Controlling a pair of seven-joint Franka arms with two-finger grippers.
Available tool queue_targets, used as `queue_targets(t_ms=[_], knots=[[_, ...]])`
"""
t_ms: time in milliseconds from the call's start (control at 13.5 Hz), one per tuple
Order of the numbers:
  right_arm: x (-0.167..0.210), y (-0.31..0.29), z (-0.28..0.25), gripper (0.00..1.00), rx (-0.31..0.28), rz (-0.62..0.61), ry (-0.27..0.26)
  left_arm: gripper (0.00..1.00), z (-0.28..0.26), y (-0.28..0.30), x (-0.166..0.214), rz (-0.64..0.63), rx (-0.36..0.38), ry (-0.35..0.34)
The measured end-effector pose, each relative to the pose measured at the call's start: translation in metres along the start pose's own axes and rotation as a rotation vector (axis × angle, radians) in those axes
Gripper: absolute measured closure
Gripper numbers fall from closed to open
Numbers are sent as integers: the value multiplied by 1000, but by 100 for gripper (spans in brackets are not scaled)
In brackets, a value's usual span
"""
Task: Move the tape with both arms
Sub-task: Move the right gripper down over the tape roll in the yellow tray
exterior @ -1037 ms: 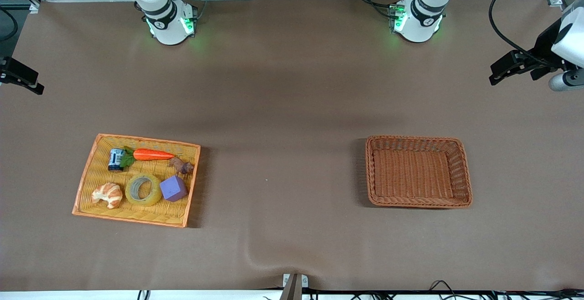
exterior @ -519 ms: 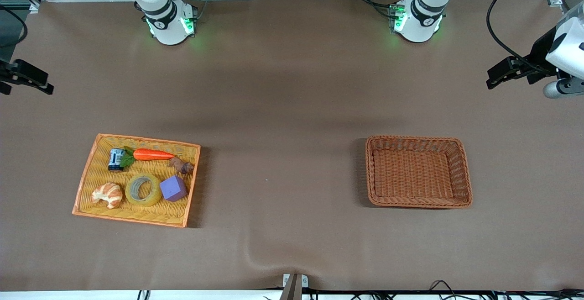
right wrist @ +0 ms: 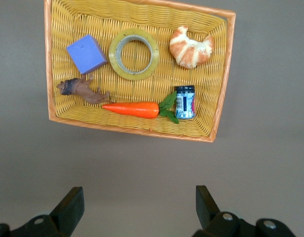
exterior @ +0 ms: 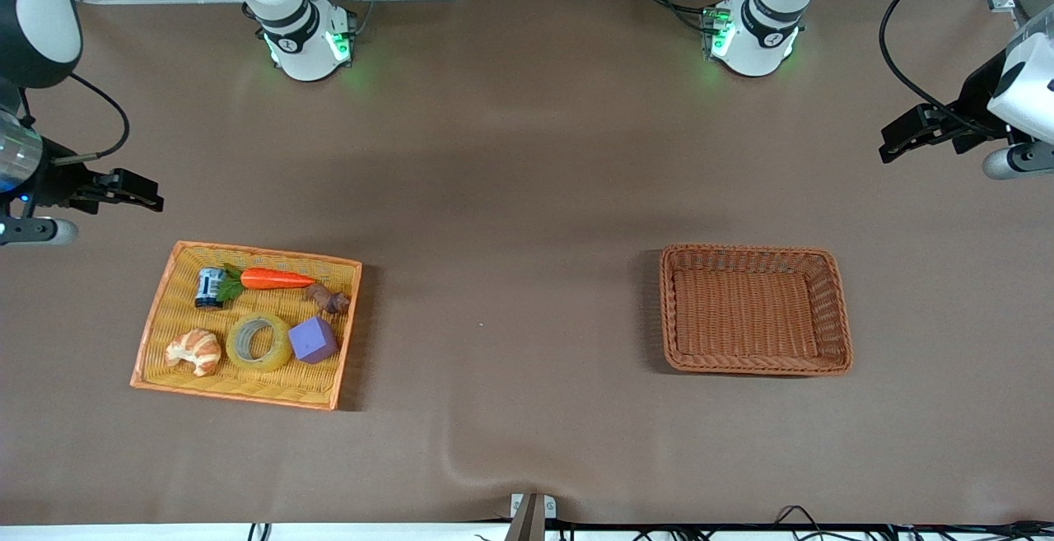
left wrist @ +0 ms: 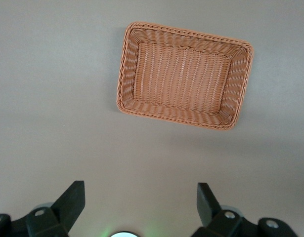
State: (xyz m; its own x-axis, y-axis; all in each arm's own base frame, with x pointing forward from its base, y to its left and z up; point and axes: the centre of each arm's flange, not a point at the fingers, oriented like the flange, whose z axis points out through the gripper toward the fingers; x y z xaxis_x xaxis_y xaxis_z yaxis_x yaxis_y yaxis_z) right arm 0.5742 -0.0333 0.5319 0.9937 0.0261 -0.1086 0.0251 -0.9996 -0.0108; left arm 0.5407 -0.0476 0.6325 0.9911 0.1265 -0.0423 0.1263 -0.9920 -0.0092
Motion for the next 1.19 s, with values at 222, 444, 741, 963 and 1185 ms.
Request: queue_targets(t_ms=[222, 444, 741, 963, 1185], knots=[[8, 2, 13, 0, -1, 2, 0, 0, 0, -2, 1, -4, 0, 1], [13, 0, 25, 0, -1, -2, -20, 0, 0, -6, 1, -11, -1, 1], [17, -17, 32, 0, -3, -33, -32, 0, 0, -6, 1, -12, -1, 0], [16, -41, 43, 0, -6, -72, -86, 0, 1, -7, 2, -13, 0, -2], [16, -59, 42, 0, -10, -101, -98, 0, 2, -7, 3, -14, 0, -5]])
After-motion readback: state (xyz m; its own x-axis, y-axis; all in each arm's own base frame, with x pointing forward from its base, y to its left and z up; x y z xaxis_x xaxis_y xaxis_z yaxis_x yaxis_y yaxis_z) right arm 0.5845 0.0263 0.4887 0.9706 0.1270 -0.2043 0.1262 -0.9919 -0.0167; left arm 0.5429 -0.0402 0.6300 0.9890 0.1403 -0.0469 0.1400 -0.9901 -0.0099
